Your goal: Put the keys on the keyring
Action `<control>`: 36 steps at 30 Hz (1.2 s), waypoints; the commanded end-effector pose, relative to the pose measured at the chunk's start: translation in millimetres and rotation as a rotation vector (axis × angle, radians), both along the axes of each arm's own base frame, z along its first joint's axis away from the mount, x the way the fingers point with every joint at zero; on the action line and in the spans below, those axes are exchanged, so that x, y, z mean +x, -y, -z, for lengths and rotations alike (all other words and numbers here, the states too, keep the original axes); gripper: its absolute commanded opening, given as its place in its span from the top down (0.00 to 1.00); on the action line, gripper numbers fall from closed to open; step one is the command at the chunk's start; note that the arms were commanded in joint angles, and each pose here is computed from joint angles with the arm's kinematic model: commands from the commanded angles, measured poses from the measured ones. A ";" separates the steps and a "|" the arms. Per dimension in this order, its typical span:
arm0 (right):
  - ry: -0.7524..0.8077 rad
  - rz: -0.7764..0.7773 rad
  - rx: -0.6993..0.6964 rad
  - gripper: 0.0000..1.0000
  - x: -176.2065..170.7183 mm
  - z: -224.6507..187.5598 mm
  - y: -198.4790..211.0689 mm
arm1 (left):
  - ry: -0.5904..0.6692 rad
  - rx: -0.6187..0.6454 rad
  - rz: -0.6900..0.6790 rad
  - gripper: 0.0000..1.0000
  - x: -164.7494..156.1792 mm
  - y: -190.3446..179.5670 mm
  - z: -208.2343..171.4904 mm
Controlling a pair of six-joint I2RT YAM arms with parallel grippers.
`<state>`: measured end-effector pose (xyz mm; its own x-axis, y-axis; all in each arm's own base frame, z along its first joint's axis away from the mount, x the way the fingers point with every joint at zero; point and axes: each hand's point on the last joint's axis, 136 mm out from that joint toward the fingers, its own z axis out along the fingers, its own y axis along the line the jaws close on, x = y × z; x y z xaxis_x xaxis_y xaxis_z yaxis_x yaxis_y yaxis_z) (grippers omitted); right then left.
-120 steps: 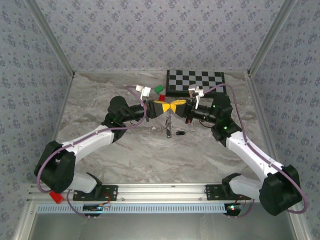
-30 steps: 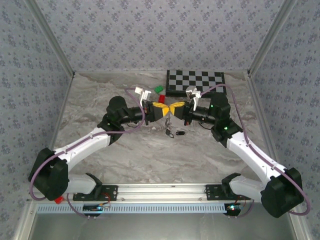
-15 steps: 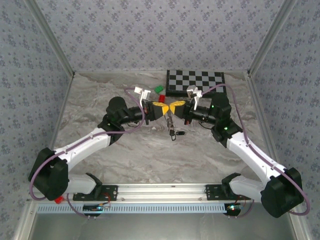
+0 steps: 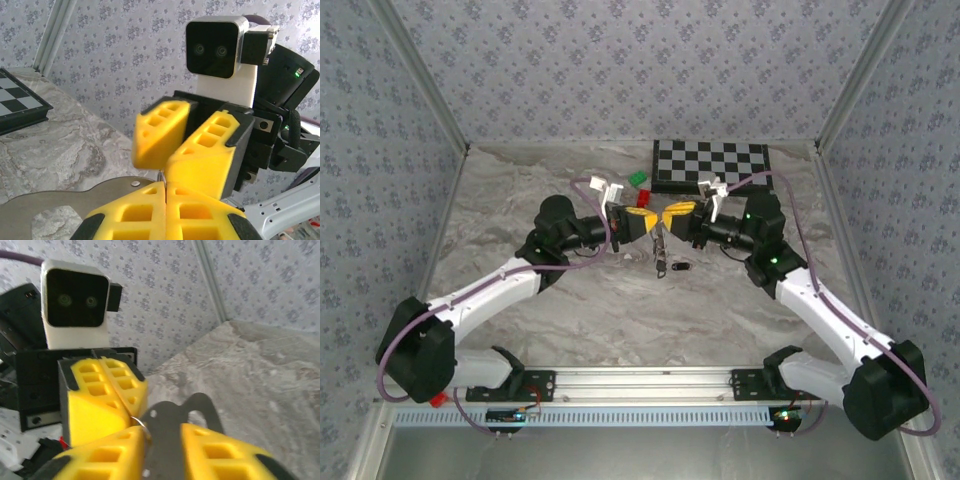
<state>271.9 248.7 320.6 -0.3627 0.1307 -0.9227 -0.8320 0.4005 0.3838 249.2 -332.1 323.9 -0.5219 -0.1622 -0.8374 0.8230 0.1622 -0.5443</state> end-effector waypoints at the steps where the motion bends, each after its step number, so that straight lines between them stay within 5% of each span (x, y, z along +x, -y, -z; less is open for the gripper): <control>1: 0.027 0.080 0.005 0.64 3.6 -6.5 15.9 | 0.090 -0.034 0.006 1.00 -9.5 -4.6 -25.1; 7: 0.029 0.144 -0.007 0.52 5.5 -3.7 30.1 | 0.096 -0.029 0.009 1.00 -10.3 -4.6 -23.7; 23: 0.009 -0.164 0.032 0.73 -20.2 -11.1 -2.2 | 0.104 0.007 0.113 1.00 -18.2 -0.3 -24.4; 36: 0.026 -0.139 0.002 0.68 -18.6 -6.9 -3.2 | 0.086 0.012 0.129 1.00 -15.4 1.0 -22.9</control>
